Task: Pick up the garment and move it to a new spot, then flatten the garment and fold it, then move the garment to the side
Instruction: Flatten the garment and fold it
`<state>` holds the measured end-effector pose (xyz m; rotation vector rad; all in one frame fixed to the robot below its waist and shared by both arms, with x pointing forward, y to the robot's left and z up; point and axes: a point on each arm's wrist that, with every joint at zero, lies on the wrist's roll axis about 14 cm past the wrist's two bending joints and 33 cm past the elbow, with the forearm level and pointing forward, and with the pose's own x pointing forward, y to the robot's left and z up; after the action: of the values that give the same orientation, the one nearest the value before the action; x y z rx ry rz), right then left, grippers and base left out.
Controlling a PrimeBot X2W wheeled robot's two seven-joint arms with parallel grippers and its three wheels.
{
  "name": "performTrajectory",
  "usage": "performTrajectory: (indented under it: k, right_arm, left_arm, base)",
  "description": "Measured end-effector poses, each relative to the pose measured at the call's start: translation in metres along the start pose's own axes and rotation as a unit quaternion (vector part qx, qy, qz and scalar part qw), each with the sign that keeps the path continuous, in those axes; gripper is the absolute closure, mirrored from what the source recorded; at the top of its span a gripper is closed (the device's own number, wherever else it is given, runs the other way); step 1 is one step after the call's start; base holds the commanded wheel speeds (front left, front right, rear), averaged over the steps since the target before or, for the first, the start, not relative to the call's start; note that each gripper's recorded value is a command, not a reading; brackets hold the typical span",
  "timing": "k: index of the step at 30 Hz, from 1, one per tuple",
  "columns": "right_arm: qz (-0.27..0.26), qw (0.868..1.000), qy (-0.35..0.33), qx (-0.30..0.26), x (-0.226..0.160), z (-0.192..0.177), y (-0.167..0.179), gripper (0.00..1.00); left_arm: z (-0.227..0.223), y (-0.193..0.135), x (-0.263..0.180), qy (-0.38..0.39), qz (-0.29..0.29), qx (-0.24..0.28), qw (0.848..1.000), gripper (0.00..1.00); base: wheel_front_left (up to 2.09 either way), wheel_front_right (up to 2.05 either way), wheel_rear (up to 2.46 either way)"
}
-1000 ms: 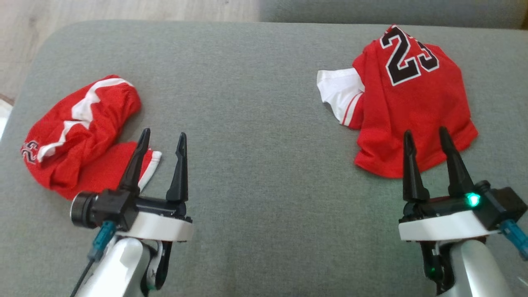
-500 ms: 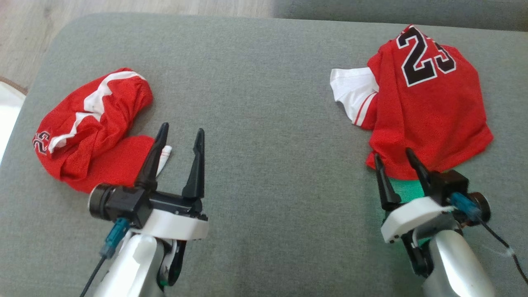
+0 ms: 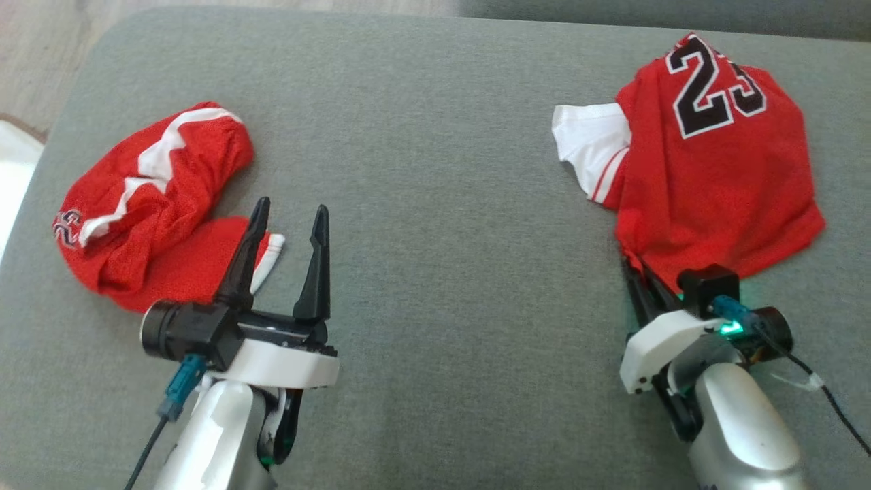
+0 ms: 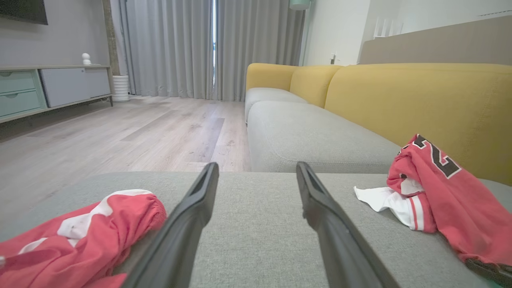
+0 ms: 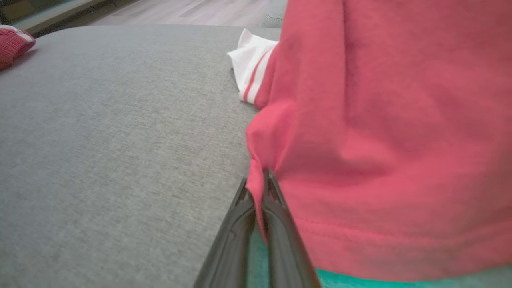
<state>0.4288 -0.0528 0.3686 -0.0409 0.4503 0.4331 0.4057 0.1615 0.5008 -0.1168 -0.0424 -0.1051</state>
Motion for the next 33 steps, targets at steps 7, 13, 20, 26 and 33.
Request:
performTrajectory:
  k: [7,13,20,26,33]
  right_arm:
    - [-0.099,0.995,-0.013,0.005,-0.032,-0.002,-0.062,1.0]
    - [-0.243,0.97,-0.024,0.005,-0.099,-0.001,-0.144,1.0]
    - [-0.38,0.924,-0.044,-0.01,-0.175,0.021,-0.214,1.0]
    - [-0.42,0.906,-0.051,-0.006,-0.197,0.025,-0.232,0.0]
    - [-0.357,0.927,-0.113,-0.006,-0.166,0.05,-0.202,0.0]
  left_arm:
    - [-0.001,-0.015,0.008,-0.003,-0.023,-0.004,1.0,0.0]
    - [0.006,-0.038,0.016,-0.017,-0.054,-0.014,0.998,0.0]
    - [0.011,-0.054,0.014,-0.024,-0.074,-0.02,0.997,0.0]
    - [0.016,-0.05,0.013,-0.031,-0.069,-0.022,0.997,0.0]
    - [0.012,-0.049,0.006,-0.025,-0.067,-0.02,0.997,0.0]
  base:
    - [0.0,0.0,0.0]
    - [0.0,0.0,0.0]
    - [0.0,0.0,0.0]
    - [0.0,0.0,0.0]
    - [0.0,0.0,0.0]
